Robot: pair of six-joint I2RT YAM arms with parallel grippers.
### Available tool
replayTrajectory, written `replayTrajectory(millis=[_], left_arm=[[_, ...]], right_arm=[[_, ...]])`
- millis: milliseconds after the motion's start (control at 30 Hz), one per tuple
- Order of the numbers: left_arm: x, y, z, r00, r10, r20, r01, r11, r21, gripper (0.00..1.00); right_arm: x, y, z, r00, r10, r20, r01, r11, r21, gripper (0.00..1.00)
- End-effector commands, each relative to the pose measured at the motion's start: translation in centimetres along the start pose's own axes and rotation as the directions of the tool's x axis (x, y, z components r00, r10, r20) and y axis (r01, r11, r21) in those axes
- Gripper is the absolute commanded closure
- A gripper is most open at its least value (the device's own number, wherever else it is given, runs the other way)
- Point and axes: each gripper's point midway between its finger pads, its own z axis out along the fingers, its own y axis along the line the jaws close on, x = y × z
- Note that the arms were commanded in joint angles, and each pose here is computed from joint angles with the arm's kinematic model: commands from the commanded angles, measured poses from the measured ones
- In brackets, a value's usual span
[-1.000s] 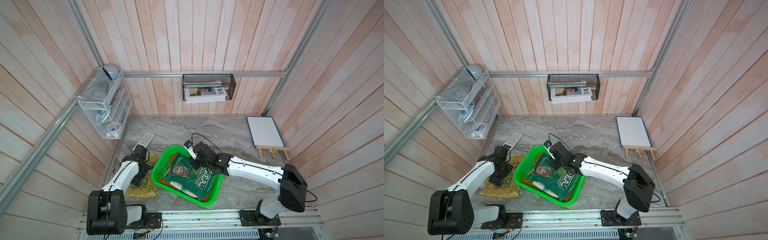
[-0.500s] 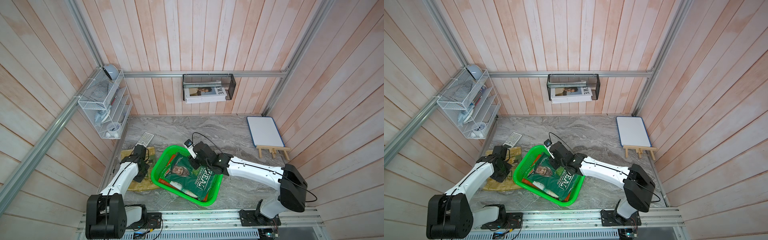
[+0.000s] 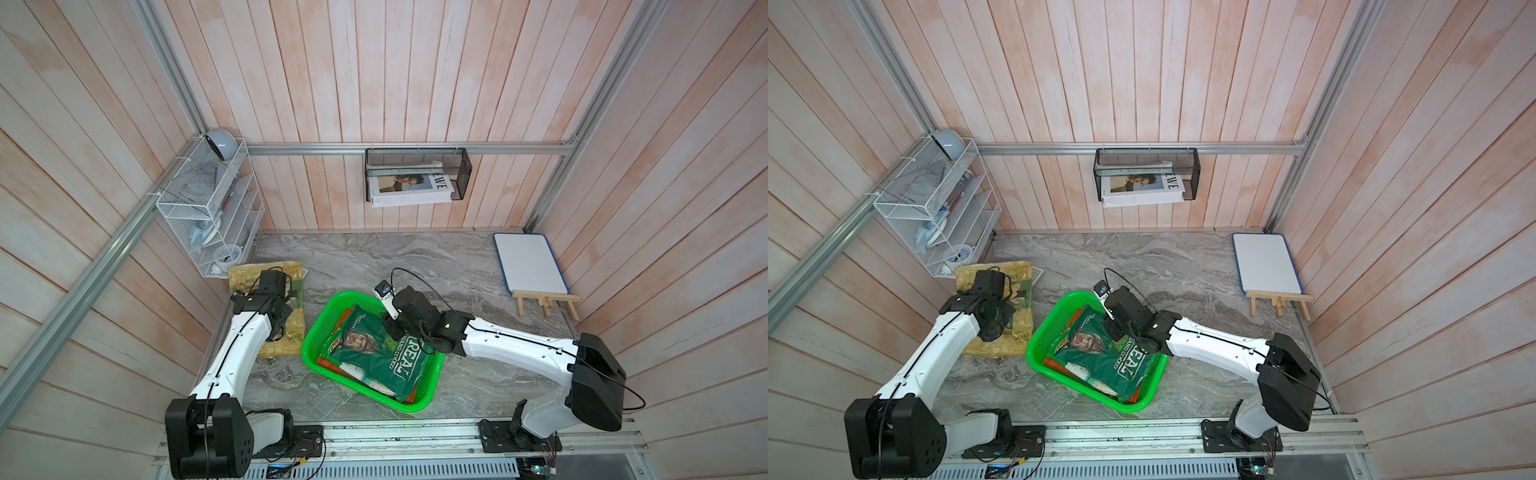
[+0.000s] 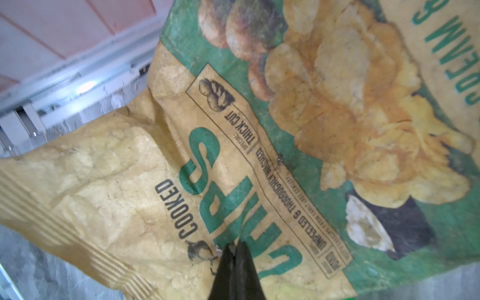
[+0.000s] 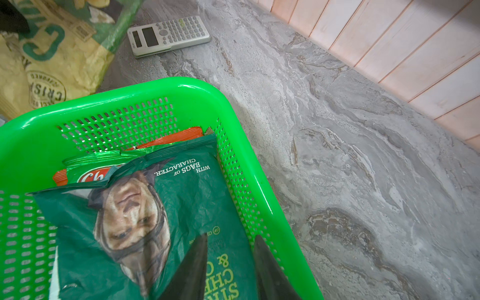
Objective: Put the potato chips into the basket
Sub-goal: Pick up the potato chip from the center of the board, then place the potato chip in the basket.
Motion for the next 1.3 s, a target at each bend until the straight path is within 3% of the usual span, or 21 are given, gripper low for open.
replayTrajectory(millis=[0,133,200,300,367,433,467,500,600,633,733,833,933,1100,1167,1267], left_arm=[[-4.1,-1.2,-2.5,0.979,0.091,0.18,-0.091,0.996,-0.012,1.0],[-5.8,-4.3,-5.3,0.938,0.176,0.3,-0.201,0.978,0.055,1.0],[-5.7,-6.4,-7.1,0.897,0.221,0.383,-0.283,0.952,0.114,1.0],[-4.9,-9.3,-10.3,0.826,0.254,0.504,-0.407,0.886,0.221,1.0],[-3.8,-10.9,-12.1,0.776,0.296,0.557,-0.509,0.816,0.275,1.0],[-1.7,-12.9,-13.9,0.706,0.376,0.6,-0.646,0.689,0.328,1.0],[0.1,-13.9,-15.2,0.642,0.434,0.632,-0.735,0.582,0.347,1.0],[2.1,-14.6,-16.3,0.546,0.502,0.671,-0.823,0.468,0.32,1.0],[7.0,-14.2,-16.9,0.303,0.666,0.681,-0.953,0.212,0.217,1.0],[8.5,-13.6,-16.6,0.253,0.703,0.665,-0.965,0.136,0.224,1.0],[12.0,-11.9,-16.5,0.167,0.752,0.637,-0.956,-0.034,0.291,1.0],[13.1,-10.8,-15.7,0.105,0.775,0.624,-0.953,-0.101,0.285,1.0],[15.5,-9.4,-14.1,-0.012,0.808,0.589,-0.929,-0.228,0.293,1.0],[18.4,-8.5,-12.1,-0.149,0.836,0.528,-0.919,-0.314,0.237,1.0],[19.0,-8.9,-11.7,-0.168,0.83,0.533,-0.922,-0.323,0.213,1.0],[20.3,-10.0,-11.6,-0.163,0.808,0.565,-0.916,-0.338,0.218,1.0]], right_arm=[[-0.9,-1.1,-1.1,0.998,0.018,0.054,-0.02,0.999,0.041,0.66],[-1.5,-2.7,-2.4,0.994,0.033,0.105,-0.045,0.993,0.113,0.66],[-1.8,-4.0,-3.2,0.989,0.053,0.14,-0.077,0.983,0.166,0.66],[-1.4,-6.0,-4.0,0.978,0.1,0.182,-0.141,0.963,0.231,0.66],[-1.1,-7.5,-4.5,0.97,0.138,0.2,-0.189,0.945,0.267,0.66],[-1.0,-9.2,-5.4,0.96,0.173,0.222,-0.237,0.922,0.306,0.66],[-0.7,-9.9,-5.9,0.955,0.185,0.233,-0.255,0.911,0.324,0.66],[-0.6,-10.8,-6.6,0.946,0.201,0.254,-0.282,0.896,0.342,0.66],[0.3,-13.1,-8.6,0.919,0.249,0.305,-0.358,0.851,0.384,0.66],[0.7,-13.9,-9.4,0.911,0.259,0.32,-0.379,0.833,0.403,0.66],[0.9,-15.6,-12.3,0.887,0.26,0.381,-0.422,0.792,0.442,0.66],[0.7,-16.8,-15.0,0.867,0.246,0.433,-0.445,0.772,0.453,0.66],[1.1,-17.7,-16.8,0.859,0.237,0.454,-0.457,0.753,0.472,0.66],[2.1,-17.9,-16.8,0.858,0.252,0.448,-0.468,0.741,0.481,0.66],[1.6,-17.6,-16.6,0.855,0.263,0.447,-0.472,0.753,0.458,0.66],[1.2,-17.3,-16.0,0.854,0.279,0.439,-0.474,0.764,0.438,0.65]])
